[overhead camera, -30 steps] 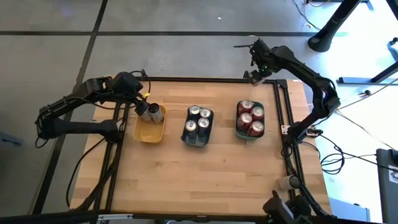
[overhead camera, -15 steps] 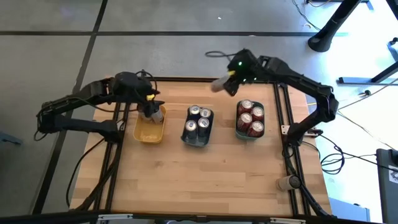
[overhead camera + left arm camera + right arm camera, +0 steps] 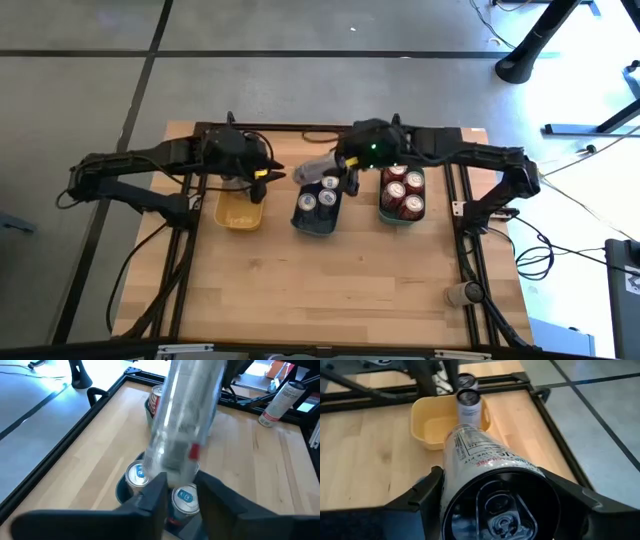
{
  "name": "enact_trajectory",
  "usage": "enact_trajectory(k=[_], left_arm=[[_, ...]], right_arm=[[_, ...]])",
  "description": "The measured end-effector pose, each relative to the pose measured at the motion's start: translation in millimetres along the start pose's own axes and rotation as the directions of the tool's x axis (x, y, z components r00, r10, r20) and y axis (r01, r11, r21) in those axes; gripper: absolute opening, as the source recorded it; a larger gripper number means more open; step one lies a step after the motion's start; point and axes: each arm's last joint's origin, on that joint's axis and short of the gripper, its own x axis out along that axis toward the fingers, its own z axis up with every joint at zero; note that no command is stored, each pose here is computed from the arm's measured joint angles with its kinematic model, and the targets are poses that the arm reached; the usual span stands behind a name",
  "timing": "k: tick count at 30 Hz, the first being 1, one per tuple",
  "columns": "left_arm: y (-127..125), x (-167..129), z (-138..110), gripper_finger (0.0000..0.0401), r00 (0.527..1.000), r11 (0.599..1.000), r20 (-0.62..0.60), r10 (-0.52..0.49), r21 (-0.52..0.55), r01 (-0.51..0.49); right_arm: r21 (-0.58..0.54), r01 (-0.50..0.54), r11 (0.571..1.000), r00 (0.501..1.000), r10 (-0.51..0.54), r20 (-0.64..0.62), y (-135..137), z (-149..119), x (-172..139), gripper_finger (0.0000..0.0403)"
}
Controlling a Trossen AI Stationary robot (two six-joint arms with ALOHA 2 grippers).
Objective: Sort soda cans
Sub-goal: Put the white pink soda can into yellow bin
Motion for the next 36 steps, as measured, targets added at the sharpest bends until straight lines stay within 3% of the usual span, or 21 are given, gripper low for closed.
enact_trajectory(k=[8, 23, 36], left_arm=[[-5, 5, -2, 0.0005, 1.000, 1.000, -0.024, -0.016, 0.025, 0.017], [-13, 10, -7, 0.0005, 0.998, 0.999, -0.043, -0.040, 0.035, 0.041], [-11, 16, -23, 0.0002, 0.993, 0.999, -0.112, -0.030, 0.031, 0.034]], right_arm=[[-0.051, -0.044, 0.998, 0.996, 0.048, 0.077, 22, 6, 13, 0.0255], [-0.050, -0.087, 0.995, 0.962, 0.097, 0.255, 27, 23, 19, 0.0254], [-0.051, -0.098, 0.994, 0.952, 0.108, 0.286, 32, 22, 51, 0.0254]])
